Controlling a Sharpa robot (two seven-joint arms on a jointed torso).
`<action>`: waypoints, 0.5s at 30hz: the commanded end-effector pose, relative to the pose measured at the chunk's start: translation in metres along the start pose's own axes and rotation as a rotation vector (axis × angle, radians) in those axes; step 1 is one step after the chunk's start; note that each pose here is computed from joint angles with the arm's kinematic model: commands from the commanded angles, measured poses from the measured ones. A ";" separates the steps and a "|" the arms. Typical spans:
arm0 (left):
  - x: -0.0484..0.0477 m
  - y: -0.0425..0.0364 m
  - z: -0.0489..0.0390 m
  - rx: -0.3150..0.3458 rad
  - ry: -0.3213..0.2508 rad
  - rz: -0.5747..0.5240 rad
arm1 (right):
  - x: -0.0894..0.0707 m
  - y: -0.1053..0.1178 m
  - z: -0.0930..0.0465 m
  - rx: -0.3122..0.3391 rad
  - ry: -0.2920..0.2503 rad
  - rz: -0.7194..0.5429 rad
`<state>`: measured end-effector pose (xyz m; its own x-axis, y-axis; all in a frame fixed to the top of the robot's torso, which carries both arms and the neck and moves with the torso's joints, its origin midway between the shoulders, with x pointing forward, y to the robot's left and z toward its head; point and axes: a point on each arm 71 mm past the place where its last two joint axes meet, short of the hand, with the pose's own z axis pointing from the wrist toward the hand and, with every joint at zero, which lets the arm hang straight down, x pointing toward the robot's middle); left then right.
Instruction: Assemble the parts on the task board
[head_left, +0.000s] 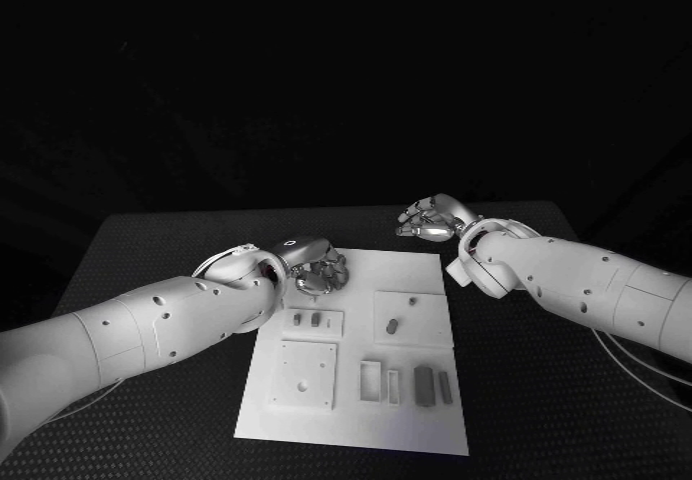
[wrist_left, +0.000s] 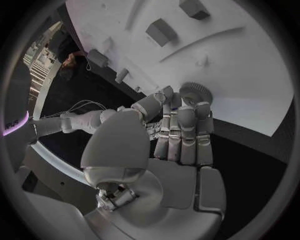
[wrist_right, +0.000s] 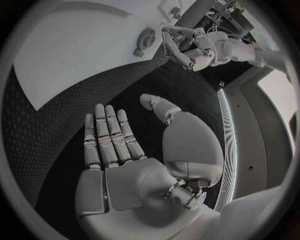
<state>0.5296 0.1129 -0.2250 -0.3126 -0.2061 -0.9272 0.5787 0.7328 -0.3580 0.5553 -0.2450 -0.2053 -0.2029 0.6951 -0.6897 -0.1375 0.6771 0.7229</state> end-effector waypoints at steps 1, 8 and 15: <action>-0.0021 0.0023 -0.0031 -0.016 0.016 -0.037 | 0.000 0.001 -0.001 -0.011 0.009 -0.002; -0.0058 0.0145 -0.0154 -0.051 0.058 -0.033 | -0.001 -0.001 -0.002 -0.008 0.007 -0.003; -0.0062 0.0248 -0.0247 -0.082 0.091 -0.024 | -0.002 -0.001 -0.002 -0.007 0.007 -0.004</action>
<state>0.5287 0.1499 -0.2230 -0.3582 -0.1957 -0.9129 0.5160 0.7733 -0.3683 0.5544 -0.2491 -0.2051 -0.1998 0.6947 -0.6910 -0.1341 0.6792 0.7216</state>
